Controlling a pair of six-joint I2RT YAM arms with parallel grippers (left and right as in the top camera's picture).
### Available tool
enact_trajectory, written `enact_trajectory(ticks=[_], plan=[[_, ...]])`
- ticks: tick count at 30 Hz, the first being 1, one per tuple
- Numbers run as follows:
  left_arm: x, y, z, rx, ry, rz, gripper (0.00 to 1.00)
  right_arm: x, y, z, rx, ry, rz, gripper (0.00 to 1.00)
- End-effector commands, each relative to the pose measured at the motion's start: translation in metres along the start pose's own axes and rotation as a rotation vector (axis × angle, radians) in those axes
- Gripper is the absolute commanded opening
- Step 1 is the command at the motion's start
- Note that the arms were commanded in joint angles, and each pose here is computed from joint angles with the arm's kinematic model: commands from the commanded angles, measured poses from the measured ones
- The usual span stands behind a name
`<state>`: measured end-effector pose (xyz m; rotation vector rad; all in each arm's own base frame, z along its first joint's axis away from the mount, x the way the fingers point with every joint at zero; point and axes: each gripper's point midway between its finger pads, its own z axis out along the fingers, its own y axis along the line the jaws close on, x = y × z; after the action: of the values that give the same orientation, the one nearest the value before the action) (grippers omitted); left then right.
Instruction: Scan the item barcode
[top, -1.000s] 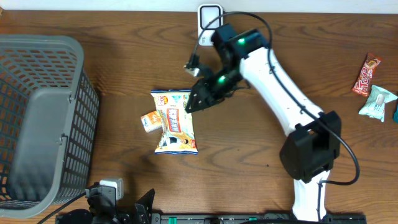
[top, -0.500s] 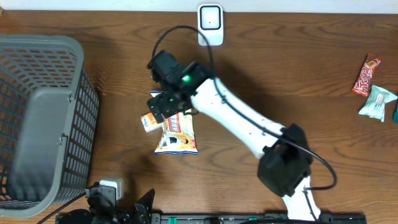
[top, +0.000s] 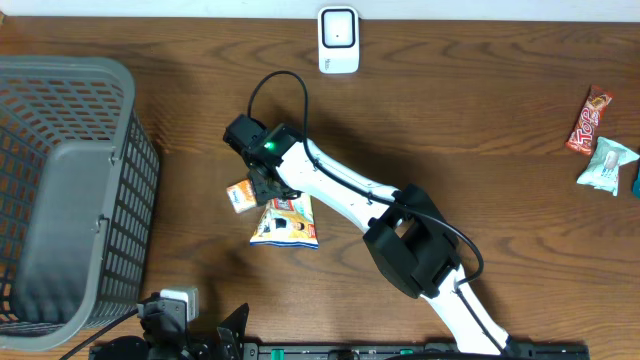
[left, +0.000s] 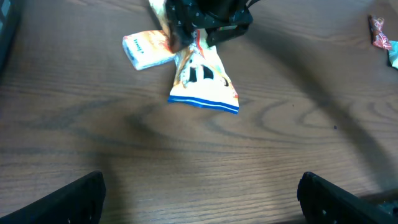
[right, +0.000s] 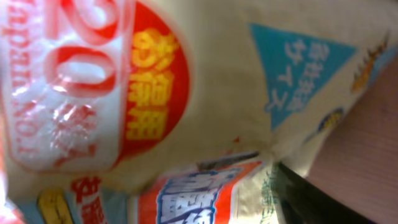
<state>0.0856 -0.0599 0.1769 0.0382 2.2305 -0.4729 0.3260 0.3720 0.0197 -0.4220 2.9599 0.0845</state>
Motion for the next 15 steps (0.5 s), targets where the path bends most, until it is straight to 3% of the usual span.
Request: enact_trajectory(ticks=[1,2,3,8,15], plan=[[-0.001,-0.001,-0.002,0.006,-0.009,0.024,0.98,0.014,-0.011,0.024,0.049,0.072,0.061,0.21],[-0.001,-0.001,-0.002,0.006,-0.009,0.023,0.98,0.019,-0.011,0.028,0.046,0.098,0.062,0.03],[-0.001,-0.001,-0.002,0.006,-0.009,0.024,0.98,0.023,-0.011,0.030,0.040,0.119,0.063,0.01],[-0.001,-0.001,-0.002,0.006,-0.009,0.024,0.98,0.031,-0.002,0.027,-0.101,0.218,0.021,0.01],[-0.001,-0.001,-0.002,0.006,-0.009,0.024,0.98,0.028,0.005,-0.028,-0.580,0.350,-0.119,0.01]])
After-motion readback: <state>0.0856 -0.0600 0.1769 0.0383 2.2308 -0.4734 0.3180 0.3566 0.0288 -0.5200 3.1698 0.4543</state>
